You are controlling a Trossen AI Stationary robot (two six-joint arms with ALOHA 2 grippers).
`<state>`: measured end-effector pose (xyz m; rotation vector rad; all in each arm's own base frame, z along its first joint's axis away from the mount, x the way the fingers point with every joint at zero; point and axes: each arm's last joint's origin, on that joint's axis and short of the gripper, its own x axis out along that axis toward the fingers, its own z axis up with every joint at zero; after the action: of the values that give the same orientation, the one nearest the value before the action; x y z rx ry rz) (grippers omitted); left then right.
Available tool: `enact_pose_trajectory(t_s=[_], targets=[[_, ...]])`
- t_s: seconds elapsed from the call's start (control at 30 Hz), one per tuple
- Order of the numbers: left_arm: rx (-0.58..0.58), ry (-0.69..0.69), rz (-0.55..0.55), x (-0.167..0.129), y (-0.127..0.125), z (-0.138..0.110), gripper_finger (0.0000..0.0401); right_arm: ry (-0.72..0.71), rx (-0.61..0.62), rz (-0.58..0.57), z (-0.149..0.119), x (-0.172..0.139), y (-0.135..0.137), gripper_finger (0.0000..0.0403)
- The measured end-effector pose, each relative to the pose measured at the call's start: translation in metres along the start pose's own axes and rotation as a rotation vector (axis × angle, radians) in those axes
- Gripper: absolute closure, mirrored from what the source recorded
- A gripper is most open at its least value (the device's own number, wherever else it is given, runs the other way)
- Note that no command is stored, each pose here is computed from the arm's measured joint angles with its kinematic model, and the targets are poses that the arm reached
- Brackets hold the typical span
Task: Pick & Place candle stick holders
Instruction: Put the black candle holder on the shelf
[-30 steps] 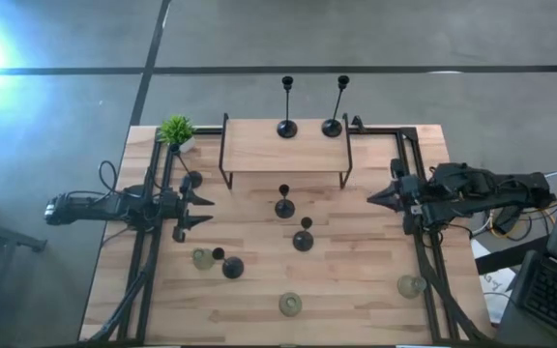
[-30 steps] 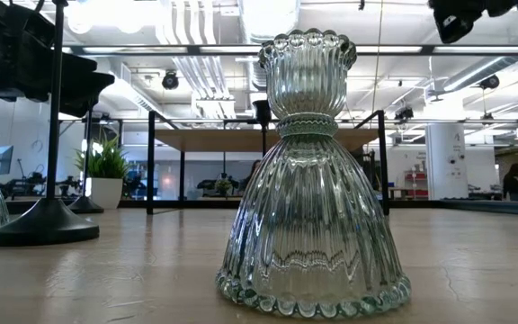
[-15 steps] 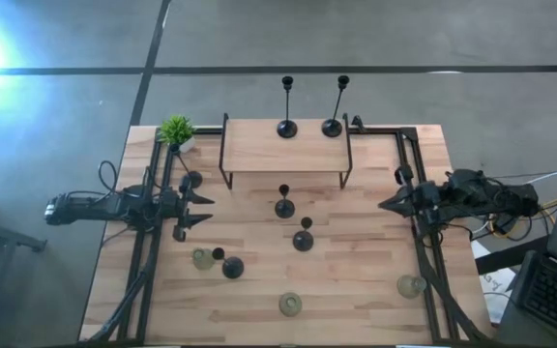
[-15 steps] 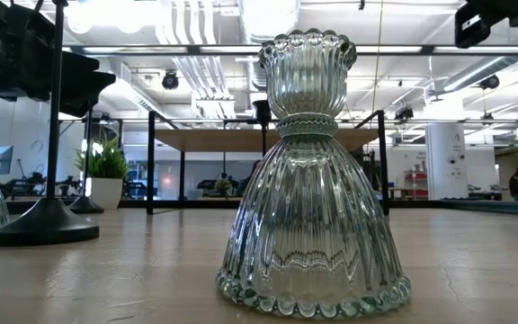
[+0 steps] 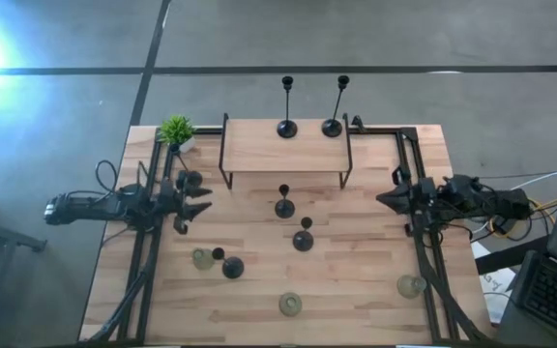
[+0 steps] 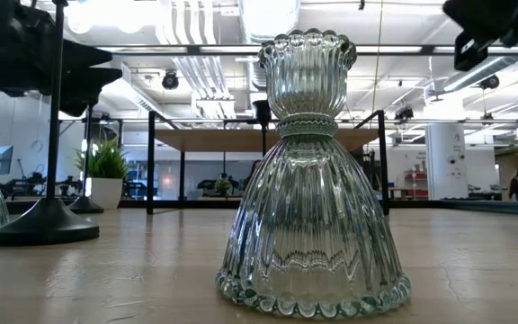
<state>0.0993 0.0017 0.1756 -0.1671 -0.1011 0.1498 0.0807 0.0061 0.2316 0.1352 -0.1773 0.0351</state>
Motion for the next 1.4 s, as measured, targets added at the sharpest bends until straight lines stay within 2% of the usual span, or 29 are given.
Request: enact_pose_trajectory(t_s=[0.1,0.27,0.5,0.77,0.9,1.03,1.2,1.4], targets=[[-0.004,-0.060,0.093,0.000,0.002,0.005,0.0211,0.013,0.001,-0.021,-0.010,0.004,-0.001,0.0394],[0.026,-0.076,0.198,-0.001,0.005,0.006,0.0211,0.037,0.000,-0.057,-0.017,0.006,-0.003,0.0394],[0.057,-0.031,0.221,-0.001,0.006,0.004,0.0211,0.049,0.006,-0.058,-0.021,0.006,-0.003,0.0394],[0.098,-0.045,0.217,-0.004,0.003,0.023,0.0211,0.054,0.062,-0.060,-0.023,0.006,-0.004,0.0394],[0.073,0.059,0.177,-0.009,0.001,0.035,0.0211,0.058,0.030,-0.060,-0.024,0.006,-0.004,0.0394],[0.024,0.224,0.232,-0.024,0.002,0.051,0.0220,0.061,0.039,-0.061,-0.026,0.007,-0.004,0.0394],[-0.069,0.193,0.257,-0.032,0.001,0.069,0.0233,0.062,0.050,-0.061,-0.026,0.007,-0.004,0.0394],[-0.116,0.217,0.392,-0.036,0.005,0.069,0.0250,0.062,0.049,-0.061,-0.026,0.007,-0.004,0.0394]])
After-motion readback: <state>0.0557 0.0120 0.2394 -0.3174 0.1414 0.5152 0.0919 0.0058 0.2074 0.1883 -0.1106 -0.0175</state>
